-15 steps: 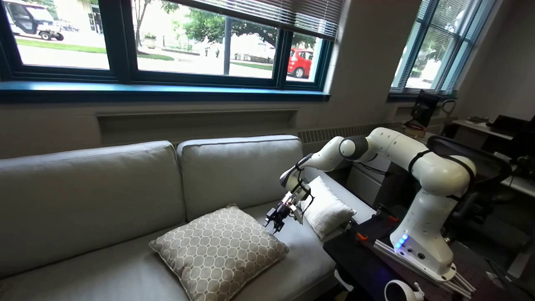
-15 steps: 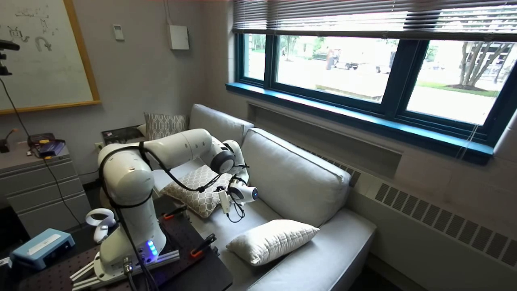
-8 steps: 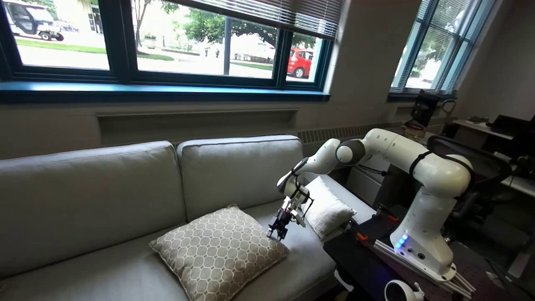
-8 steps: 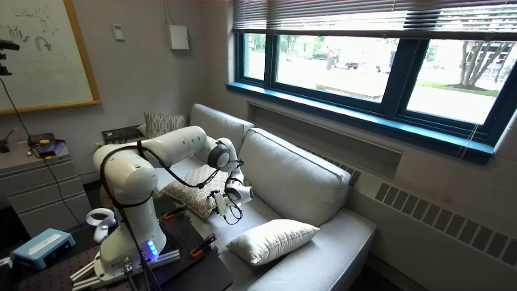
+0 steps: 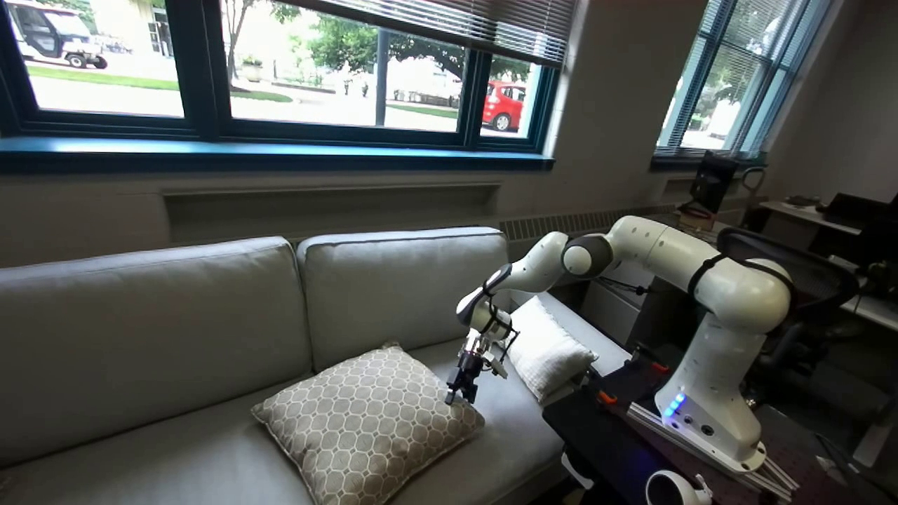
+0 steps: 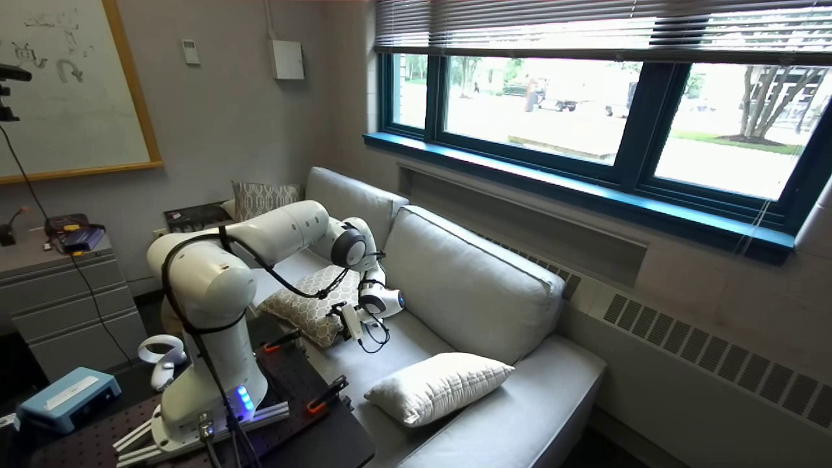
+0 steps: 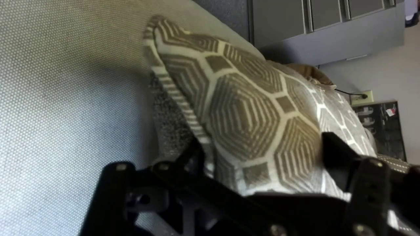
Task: Move the big pillow to the right side of the couch
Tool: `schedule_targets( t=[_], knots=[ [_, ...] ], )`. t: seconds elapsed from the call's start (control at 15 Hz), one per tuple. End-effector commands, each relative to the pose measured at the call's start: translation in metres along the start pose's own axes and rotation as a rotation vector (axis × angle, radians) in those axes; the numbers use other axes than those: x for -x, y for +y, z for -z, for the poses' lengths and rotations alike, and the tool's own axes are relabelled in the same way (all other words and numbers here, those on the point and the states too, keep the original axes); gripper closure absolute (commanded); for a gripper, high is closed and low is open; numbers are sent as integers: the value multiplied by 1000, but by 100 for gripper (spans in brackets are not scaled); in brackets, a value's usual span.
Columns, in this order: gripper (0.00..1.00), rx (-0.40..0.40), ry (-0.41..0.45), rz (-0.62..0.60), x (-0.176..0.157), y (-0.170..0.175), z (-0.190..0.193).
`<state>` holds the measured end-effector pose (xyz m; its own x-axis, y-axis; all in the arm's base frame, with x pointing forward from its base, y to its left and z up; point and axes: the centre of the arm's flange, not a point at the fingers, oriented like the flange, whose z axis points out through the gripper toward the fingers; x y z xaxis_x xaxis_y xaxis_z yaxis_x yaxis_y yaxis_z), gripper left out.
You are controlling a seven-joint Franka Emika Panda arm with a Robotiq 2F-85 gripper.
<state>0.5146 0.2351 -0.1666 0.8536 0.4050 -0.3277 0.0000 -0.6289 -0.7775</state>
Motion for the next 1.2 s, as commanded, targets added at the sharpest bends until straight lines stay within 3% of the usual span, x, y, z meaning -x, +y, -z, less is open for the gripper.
schedule_targets(
  t=[0.0,0.33,0.53,0.67,0.87,1.13],
  knots=[
    [41,17,-64,0,-63,23,-34],
    [76,124,-99,-26,-66,-9,-18],
    [98,242,-95,-51,-52,-42,1],
    [100,318,-75,-81,-38,-66,21],
    [98,370,-11,-98,-17,-92,45],
    [97,465,120,-132,26,-124,75]
  ],
)
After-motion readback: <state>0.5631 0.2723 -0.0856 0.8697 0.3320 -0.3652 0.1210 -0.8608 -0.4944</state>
